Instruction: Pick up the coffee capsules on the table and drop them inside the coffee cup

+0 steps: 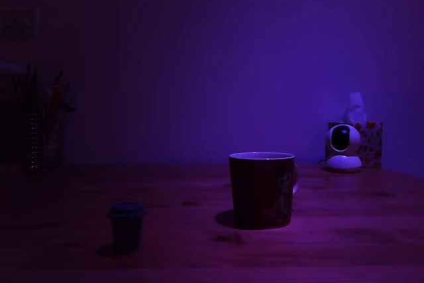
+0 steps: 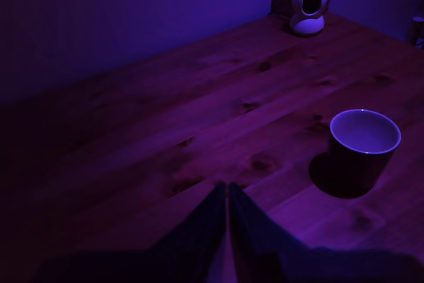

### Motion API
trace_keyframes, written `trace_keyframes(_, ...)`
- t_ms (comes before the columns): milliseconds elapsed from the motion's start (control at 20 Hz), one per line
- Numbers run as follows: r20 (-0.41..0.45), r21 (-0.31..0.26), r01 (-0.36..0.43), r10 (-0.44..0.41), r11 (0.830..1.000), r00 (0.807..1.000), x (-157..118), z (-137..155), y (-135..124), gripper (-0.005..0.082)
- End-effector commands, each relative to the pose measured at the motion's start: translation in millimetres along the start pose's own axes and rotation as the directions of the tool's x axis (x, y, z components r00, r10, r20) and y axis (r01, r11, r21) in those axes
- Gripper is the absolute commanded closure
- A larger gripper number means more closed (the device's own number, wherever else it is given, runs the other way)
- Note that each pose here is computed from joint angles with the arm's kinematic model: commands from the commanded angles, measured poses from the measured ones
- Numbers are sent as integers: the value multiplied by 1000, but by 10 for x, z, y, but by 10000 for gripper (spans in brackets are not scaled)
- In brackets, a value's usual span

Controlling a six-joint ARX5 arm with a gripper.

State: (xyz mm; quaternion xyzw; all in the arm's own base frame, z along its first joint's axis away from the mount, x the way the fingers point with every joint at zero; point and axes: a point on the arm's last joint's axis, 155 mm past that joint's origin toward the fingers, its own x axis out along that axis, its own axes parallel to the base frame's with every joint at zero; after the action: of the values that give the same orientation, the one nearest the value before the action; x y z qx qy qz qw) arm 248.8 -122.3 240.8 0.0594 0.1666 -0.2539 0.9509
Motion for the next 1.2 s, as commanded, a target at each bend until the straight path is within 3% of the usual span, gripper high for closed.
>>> trace_keyframes(0, 56, 2, 51, -51, 999, 997, -9, 86, -93, 788)
trace_keyframes(750, 120, 12, 46, -47, 999, 992, -25, 247, -83, 788)
trace_keyframes(850, 119, -11, 49, -47, 999, 992, -35, 242, -86, 788)
trace_keyframes(1000, 84, -20, 58, -56, 998, 995, -29, 154, -103, 788)
trace_keyframes(1150, -12, -42, 106, -106, 994, 994, -54, -58, -204, 788)
